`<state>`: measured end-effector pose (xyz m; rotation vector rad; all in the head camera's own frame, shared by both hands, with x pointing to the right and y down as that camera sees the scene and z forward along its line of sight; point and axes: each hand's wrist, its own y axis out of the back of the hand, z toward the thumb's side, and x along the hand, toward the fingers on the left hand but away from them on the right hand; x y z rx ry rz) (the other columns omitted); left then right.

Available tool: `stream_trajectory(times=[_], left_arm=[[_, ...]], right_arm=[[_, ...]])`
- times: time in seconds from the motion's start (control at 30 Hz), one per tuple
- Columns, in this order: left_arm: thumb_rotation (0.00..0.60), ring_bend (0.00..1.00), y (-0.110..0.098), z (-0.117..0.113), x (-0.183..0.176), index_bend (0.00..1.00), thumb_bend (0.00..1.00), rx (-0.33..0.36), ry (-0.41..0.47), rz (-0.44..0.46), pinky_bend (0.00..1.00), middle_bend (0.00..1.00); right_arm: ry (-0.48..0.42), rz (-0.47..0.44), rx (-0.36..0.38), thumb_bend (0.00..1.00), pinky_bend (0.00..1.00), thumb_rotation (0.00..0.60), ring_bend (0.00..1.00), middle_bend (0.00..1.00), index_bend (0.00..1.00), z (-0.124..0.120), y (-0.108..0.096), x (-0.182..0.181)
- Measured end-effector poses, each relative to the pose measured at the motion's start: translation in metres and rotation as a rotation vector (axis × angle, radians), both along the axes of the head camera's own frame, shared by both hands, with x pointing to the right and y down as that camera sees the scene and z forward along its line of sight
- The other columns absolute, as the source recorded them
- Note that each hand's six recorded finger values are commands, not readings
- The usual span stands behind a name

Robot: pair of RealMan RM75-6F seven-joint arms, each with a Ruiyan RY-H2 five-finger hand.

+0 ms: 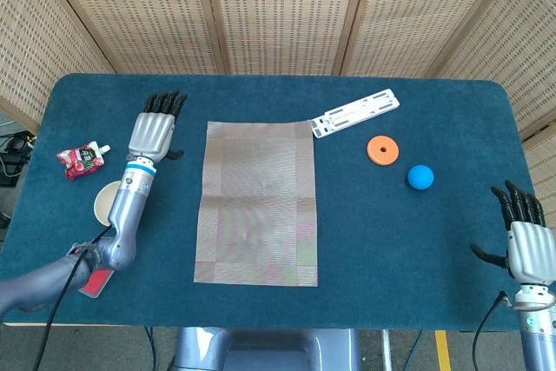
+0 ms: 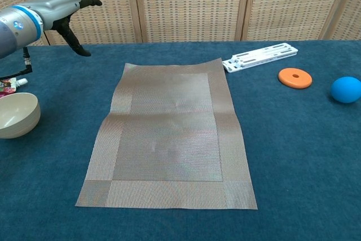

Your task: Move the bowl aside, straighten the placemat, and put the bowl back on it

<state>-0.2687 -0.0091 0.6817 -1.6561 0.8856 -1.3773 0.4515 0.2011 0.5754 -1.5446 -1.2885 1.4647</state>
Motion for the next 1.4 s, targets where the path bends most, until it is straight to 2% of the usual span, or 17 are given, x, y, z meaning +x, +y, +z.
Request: stream_trajectory(times=[0.17, 0.33, 0.5, 0.73, 1.03, 1.2, 1.4], left_arm=[[0.6, 0.0, 0.037, -0.022, -0.028, 0.01, 0.14, 0.022, 0.022, 0.009, 0.0, 0.0], [0.6, 0.0, 0.078, -0.049, -0.065, 0.0, 0.14, 0.057, 0.004, 0.011, 0.0, 0.0], [0.6, 0.0, 0.114, -0.061, -0.091, 0.0, 0.14, 0.055, -0.016, -0.008, 0.0, 0.0], [0.6, 0.0, 0.186, -0.09, -0.126, 0.0, 0.14, 0.045, -0.045, -0.048, 0.0, 0.0], [0.6, 0.0, 0.223, -0.121, -0.147, 0.0, 0.14, 0.1, -0.053, -0.05, 0.0, 0.0], [0.6, 0.0, 0.228, -0.127, -0.151, 0.0, 0.14, 0.107, -0.042, -0.049, 0.0, 0.0], [0.6, 0.0, 0.228, -0.132, -0.154, 0.0, 0.14, 0.111, -0.027, -0.062, 0.0, 0.0]], right_arm=[[0.002, -0.018, -0.01, 0.13, 0.0, 0.6, 0.0, 0.0, 0.13, 0.003, 0.004, -0.005], [0.003, -0.031, -0.017, 0.13, 0.0, 0.6, 0.0, 0.0, 0.13, 0.004, 0.006, -0.008], [0.002, -0.054, -0.025, 0.12, 0.0, 0.6, 0.0, 0.0, 0.13, 0.005, 0.009, -0.014], [-0.002, -0.104, -0.038, 0.12, 0.0, 0.6, 0.0, 0.0, 0.13, 0.006, 0.017, -0.027], [0.002, -0.166, -0.062, 0.1, 0.0, 0.6, 0.0, 0.0, 0.13, 0.011, 0.026, -0.043], [-0.008, -0.219, -0.076, 0.08, 0.0, 0.6, 0.0, 0.0, 0.13, 0.016, 0.033, -0.059], [-0.078, -0.283, -0.114, 0.07, 0.0, 0.6, 0.0, 0.0, 0.13, 0.03, 0.044, -0.098]])
